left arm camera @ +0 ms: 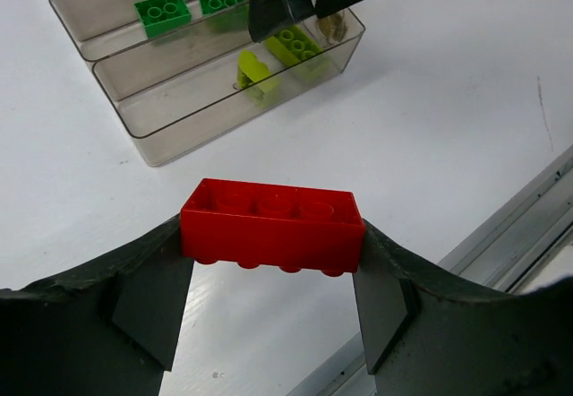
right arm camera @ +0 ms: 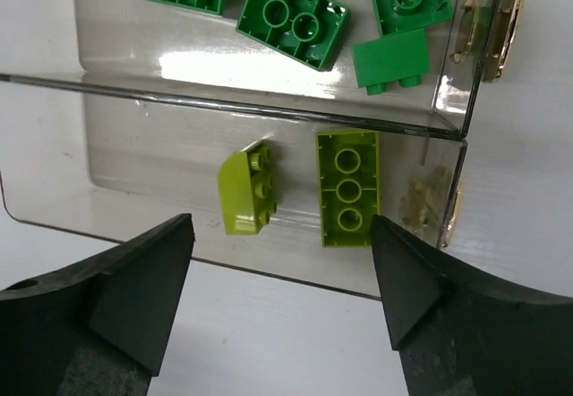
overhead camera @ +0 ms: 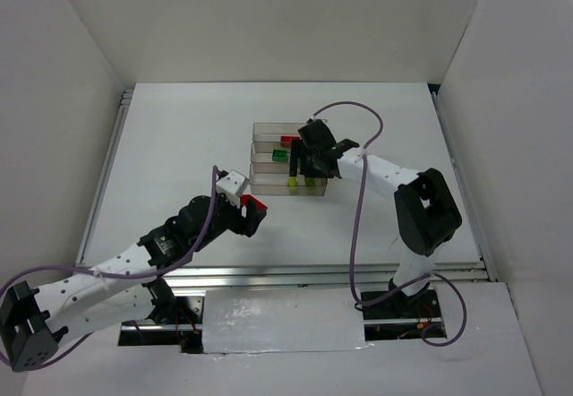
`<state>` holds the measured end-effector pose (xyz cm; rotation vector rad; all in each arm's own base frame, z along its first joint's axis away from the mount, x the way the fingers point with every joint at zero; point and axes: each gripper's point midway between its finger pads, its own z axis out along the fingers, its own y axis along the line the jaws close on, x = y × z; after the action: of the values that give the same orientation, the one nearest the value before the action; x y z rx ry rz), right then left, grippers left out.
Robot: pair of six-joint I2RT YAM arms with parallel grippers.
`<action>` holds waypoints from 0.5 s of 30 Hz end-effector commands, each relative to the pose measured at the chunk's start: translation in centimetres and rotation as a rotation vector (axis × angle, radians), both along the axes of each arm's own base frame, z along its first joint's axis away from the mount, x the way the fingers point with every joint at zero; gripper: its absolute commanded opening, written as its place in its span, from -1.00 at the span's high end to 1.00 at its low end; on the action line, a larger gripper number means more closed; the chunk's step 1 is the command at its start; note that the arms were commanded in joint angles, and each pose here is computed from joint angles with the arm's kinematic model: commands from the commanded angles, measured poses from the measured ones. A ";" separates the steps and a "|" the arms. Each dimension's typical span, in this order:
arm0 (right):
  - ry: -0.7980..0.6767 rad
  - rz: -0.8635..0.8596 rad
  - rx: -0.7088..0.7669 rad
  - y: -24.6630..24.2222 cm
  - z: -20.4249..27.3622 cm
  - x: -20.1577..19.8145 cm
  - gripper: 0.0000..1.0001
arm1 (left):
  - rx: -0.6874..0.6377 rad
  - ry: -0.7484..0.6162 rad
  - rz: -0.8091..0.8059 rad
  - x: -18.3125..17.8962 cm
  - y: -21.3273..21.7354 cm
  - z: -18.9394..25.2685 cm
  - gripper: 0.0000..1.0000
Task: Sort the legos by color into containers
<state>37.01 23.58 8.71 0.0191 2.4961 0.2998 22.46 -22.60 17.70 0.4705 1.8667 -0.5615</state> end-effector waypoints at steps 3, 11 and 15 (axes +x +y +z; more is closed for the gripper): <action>-0.095 -0.005 0.056 -0.2 4.5 0.1 -0.77 | -0.092 -0.014 0.124 1.9 0.1 3.5 1.00; -0.244 -0.190 0.099 -5.8 10.6 -3.1 -0.99 | 0.005 0.060 0.287 8.1 -2.0 4.4 1.00; -0.354 -0.296 0.166 -10.0 14.3 -5.9 -0.99 | 0.036 0.160 0.308 14.2 -4.4 3.4 1.00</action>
<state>32.39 16.79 20.98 0.2424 2.1712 0.3807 33.26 -26.93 21.13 0.2271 2.0139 -0.3828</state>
